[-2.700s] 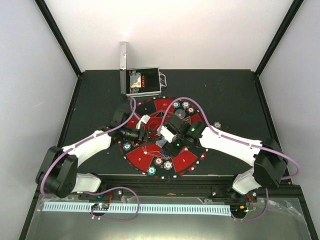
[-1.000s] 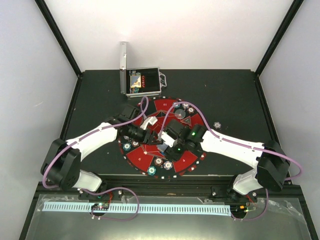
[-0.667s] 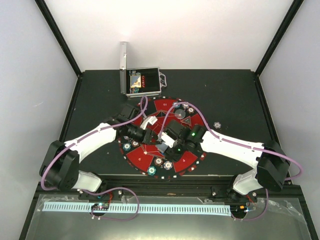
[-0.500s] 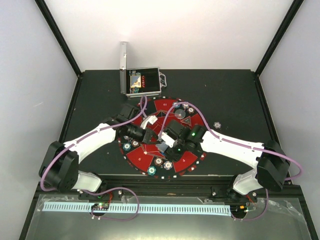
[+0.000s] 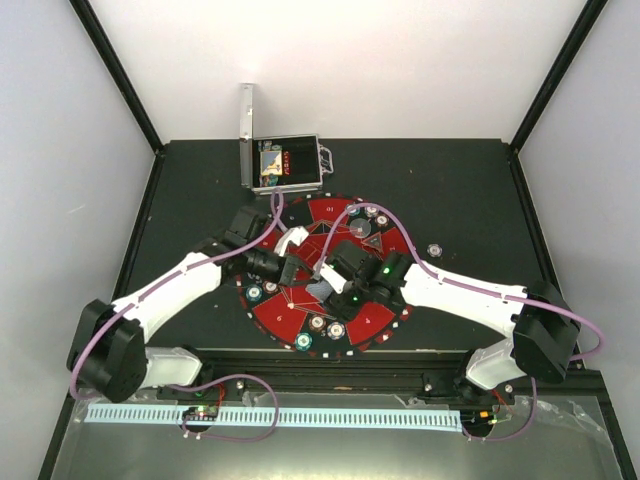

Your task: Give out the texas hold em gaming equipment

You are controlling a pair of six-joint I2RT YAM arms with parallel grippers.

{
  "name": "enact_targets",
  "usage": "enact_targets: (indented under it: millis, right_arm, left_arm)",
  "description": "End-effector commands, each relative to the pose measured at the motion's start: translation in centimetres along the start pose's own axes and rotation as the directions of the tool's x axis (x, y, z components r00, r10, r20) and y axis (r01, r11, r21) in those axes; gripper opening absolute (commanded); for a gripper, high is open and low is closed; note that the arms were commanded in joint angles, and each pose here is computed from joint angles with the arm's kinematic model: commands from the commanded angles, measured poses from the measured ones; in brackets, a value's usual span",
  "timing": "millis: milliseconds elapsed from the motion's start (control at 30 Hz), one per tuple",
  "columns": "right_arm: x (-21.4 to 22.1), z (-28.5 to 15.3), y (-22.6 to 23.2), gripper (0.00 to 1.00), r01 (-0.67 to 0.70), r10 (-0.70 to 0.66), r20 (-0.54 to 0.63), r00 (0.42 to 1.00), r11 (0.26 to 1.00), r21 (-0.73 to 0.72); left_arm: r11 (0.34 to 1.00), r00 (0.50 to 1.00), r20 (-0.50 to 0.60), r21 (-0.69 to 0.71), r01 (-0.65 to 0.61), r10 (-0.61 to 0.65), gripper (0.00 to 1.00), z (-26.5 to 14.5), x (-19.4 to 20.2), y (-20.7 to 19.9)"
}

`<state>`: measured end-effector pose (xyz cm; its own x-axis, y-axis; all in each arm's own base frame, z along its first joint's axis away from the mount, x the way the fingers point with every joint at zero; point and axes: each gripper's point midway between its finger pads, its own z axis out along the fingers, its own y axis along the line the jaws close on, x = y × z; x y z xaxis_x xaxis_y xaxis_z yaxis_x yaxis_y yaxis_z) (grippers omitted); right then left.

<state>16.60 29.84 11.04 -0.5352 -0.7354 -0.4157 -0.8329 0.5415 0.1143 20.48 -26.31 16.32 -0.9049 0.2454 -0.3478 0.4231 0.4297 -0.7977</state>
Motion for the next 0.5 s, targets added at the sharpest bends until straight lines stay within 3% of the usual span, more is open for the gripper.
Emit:
enact_targets:
  millis: [0, 467]
  right_arm:
    - [0.9, 0.3, -1.0, 0.58, -0.047, 0.048, -0.014, 0.999, 0.997, 0.054]
    - [0.8, -0.1, -2.0, 0.58, -0.083, 0.083, 0.002, 0.997, 0.994, 0.076]
  left_arm:
    - [0.998, 0.996, 0.074, -0.033, -0.055, 0.057, 0.02, -2.3, -0.8, -0.9]
    - [0.987, 0.984, 0.180, -0.162, 0.021, 0.009, 0.02, -6.5, -1.4, 2.0]
